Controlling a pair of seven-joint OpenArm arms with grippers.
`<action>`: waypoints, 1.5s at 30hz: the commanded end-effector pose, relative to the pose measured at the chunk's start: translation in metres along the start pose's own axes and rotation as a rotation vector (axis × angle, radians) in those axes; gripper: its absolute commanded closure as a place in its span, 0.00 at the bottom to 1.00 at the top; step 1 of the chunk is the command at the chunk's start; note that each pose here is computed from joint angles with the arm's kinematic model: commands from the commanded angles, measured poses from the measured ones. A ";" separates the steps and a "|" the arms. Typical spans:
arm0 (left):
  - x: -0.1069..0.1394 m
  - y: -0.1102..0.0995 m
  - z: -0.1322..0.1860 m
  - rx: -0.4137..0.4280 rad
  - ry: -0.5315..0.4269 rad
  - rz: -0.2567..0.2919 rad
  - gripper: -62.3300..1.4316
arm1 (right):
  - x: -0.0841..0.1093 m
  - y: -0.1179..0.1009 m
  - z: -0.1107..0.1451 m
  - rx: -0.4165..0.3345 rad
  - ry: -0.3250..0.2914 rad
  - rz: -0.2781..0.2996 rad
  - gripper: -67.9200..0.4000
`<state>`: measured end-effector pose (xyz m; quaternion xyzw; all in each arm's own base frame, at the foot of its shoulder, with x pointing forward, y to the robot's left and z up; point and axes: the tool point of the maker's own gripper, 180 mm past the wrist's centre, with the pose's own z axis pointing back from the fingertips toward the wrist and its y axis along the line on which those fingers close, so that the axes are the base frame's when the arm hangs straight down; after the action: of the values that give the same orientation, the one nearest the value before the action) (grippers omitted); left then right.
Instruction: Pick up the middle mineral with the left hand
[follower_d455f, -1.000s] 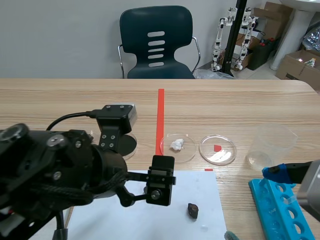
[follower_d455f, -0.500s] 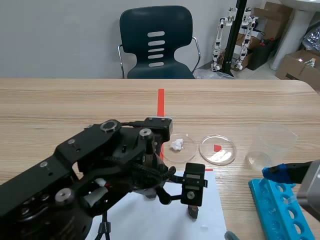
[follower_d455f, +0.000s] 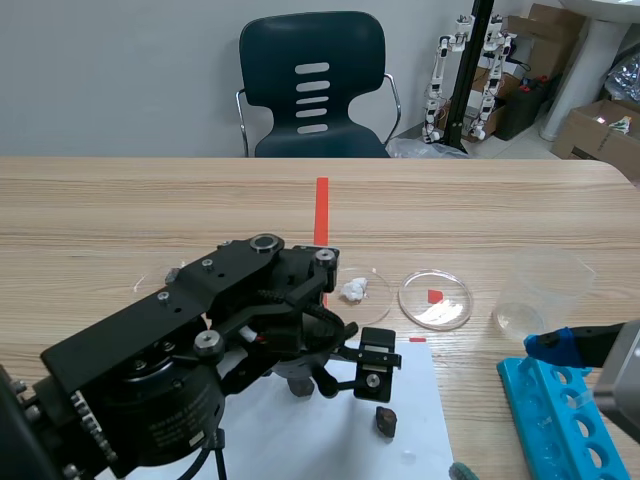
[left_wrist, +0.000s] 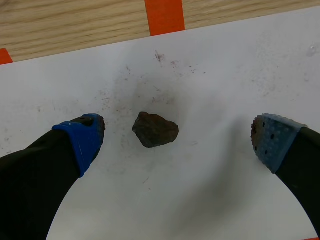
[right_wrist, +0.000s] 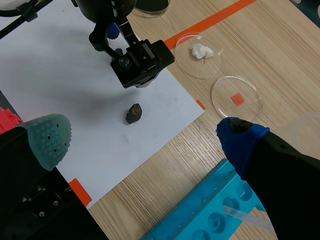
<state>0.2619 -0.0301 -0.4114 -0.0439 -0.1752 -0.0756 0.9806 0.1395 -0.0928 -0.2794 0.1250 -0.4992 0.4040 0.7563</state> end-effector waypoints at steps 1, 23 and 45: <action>0.008 -0.008 0.004 -0.018 -0.019 0.004 0.02 | 0.010 -0.001 0.000 -0.006 -0.031 -0.001 0.10; -0.001 0.000 -0.002 0.016 0.020 0.004 0.40 | 0.010 -0.001 0.000 -0.006 -0.031 -0.001 0.10; -0.002 0.000 -0.002 0.016 0.025 0.003 0.78 | 0.010 -0.001 0.000 -0.006 -0.031 -0.001 0.10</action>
<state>0.2582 -0.0254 -0.4196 -0.0295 -0.1579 -0.0726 0.9843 0.1395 -0.0928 -0.2793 0.1251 -0.4993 0.4040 0.7562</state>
